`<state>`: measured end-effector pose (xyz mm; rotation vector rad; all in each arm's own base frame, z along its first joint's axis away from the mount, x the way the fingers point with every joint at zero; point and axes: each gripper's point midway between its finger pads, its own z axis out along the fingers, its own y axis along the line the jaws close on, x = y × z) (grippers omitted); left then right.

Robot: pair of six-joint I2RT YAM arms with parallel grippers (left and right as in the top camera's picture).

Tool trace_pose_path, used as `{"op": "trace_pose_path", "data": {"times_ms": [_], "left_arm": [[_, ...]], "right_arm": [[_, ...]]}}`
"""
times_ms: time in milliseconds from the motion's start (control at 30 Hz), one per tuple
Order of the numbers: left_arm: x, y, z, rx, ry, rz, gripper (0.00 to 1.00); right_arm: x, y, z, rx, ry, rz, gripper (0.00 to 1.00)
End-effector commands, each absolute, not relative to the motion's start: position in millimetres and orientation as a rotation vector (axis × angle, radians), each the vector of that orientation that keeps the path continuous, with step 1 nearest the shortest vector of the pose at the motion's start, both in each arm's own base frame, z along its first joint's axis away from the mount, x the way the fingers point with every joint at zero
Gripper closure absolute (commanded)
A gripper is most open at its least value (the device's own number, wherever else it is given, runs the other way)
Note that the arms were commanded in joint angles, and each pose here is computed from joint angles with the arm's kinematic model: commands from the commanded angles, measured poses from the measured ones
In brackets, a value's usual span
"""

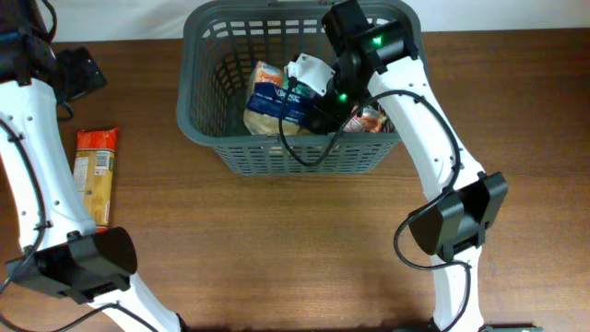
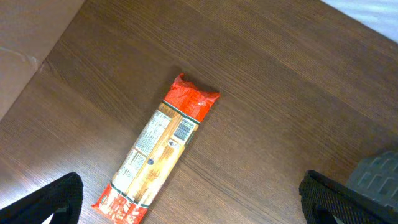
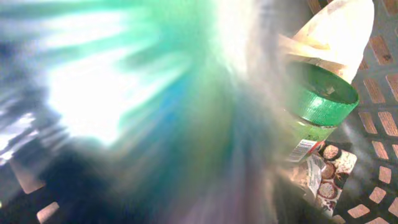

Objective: Pack container
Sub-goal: 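Lower the tissue box into the basket and open the right gripper, then withdraw the right arm back to the right side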

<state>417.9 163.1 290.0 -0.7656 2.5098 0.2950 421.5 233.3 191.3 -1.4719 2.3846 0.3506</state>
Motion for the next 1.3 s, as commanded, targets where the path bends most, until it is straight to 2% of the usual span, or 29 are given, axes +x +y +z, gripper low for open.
{"op": "trace_pose_path", "data": {"times_ms": [0,200,333,533,667,767,1100,1267], "left_arm": [[418.0,164.1,288.9,-0.75,2.518,0.293,0.01],[418.2,164.1,289.0,-0.75,2.517,0.293,0.01],[418.5,164.2,289.2,-0.75,2.516,0.293,0.01],[419.4,164.4,289.7,-0.749,2.512,0.292,0.01],[420.0,164.5,290.0,-0.749,2.508,0.291,0.01],[420.0,164.5,290.0,-0.749,2.508,0.291,0.01],[420.1,164.6,290.1,-0.749,2.508,0.291,0.01],[420.8,164.8,290.5,-0.748,2.505,0.291,0.01]], "right_arm": [[416.0,242.1,207.4,-1.465,2.336,0.391,0.01],[418.0,243.2,212.8,-1.447,2.327,0.389,0.01],[432.5,243.7,250.5,-1.286,2.3,0.353,0.01],[472.1,179.3,356.4,-0.638,2.249,0.012,0.01],[466.0,94.6,426.1,-0.12,2.134,-0.149,0.01],[452.2,37.1,449.1,0.142,2.076,-0.211,0.01],[415.5,-139.7,435.0,0.578,2.107,-0.521,0.01],[390.3,-202.6,418.8,0.745,2.139,-0.617,0.01]]}}
